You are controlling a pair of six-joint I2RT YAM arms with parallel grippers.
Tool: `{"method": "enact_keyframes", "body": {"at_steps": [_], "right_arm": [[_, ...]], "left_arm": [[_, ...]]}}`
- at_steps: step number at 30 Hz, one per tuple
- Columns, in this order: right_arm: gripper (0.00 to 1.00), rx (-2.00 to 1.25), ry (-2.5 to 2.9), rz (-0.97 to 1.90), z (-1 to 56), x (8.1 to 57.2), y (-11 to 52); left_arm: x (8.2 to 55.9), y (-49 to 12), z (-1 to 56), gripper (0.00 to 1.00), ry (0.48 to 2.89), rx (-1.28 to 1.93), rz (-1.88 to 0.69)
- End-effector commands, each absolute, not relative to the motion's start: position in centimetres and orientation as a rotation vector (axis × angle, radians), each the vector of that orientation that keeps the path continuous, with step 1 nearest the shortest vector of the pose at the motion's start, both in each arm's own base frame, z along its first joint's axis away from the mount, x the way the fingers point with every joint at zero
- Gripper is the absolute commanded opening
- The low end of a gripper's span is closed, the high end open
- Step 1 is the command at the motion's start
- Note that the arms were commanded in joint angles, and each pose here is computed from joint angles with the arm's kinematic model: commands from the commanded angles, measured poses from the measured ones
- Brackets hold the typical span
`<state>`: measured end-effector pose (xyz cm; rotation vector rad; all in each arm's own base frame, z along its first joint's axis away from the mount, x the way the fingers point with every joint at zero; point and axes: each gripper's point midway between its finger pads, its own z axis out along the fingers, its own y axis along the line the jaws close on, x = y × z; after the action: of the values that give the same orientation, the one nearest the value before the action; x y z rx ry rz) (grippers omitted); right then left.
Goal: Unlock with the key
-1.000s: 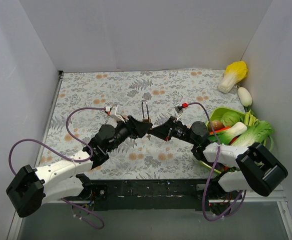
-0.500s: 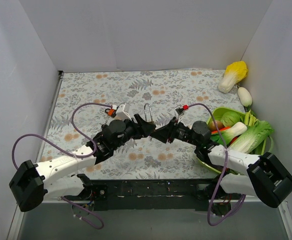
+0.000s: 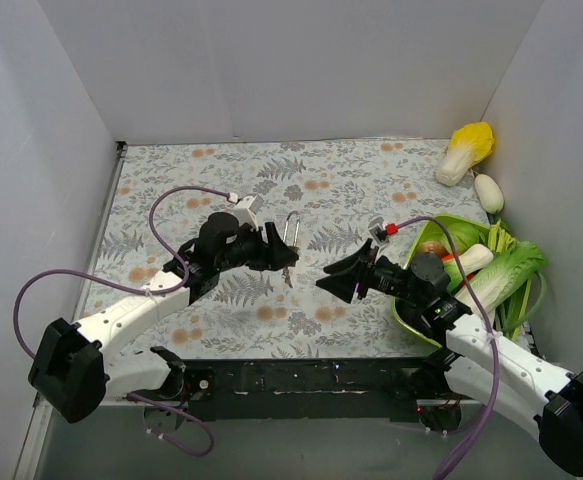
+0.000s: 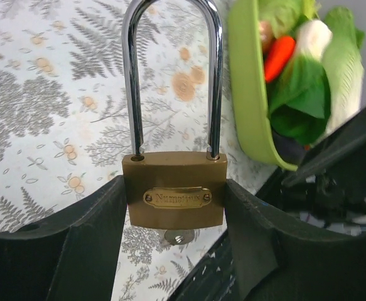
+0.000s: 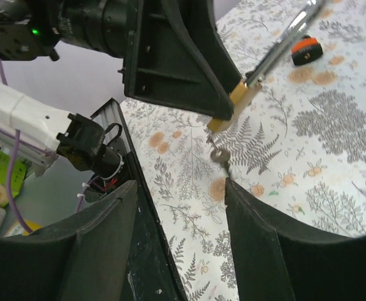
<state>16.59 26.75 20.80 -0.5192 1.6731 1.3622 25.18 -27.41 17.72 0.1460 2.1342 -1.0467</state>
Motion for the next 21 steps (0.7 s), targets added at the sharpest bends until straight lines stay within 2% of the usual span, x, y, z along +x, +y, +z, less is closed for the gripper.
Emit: {"method": "enact_keyframes", "body": {"at_steps": [1, 10, 21], "right_arm": [[0.65, -0.772, 1.510, 1.348, 25.7, 16.0, 27.4], [0.65, -1.002, 1.324, 1.231, 32.7, 16.7, 28.4], [0.67, -1.163, 1.342, 1.290, 31.9, 16.5, 29.7]], "left_arm": [[22.1, -29.2, 23.1, 0.00, 1.954, 0.616, -1.234], [16.9, -27.9, 23.7, 0.00, 1.871, 0.885, -1.429], [13.8, -27.3, 24.7, 0.00, 1.791, 1.047, -1.706]]}}
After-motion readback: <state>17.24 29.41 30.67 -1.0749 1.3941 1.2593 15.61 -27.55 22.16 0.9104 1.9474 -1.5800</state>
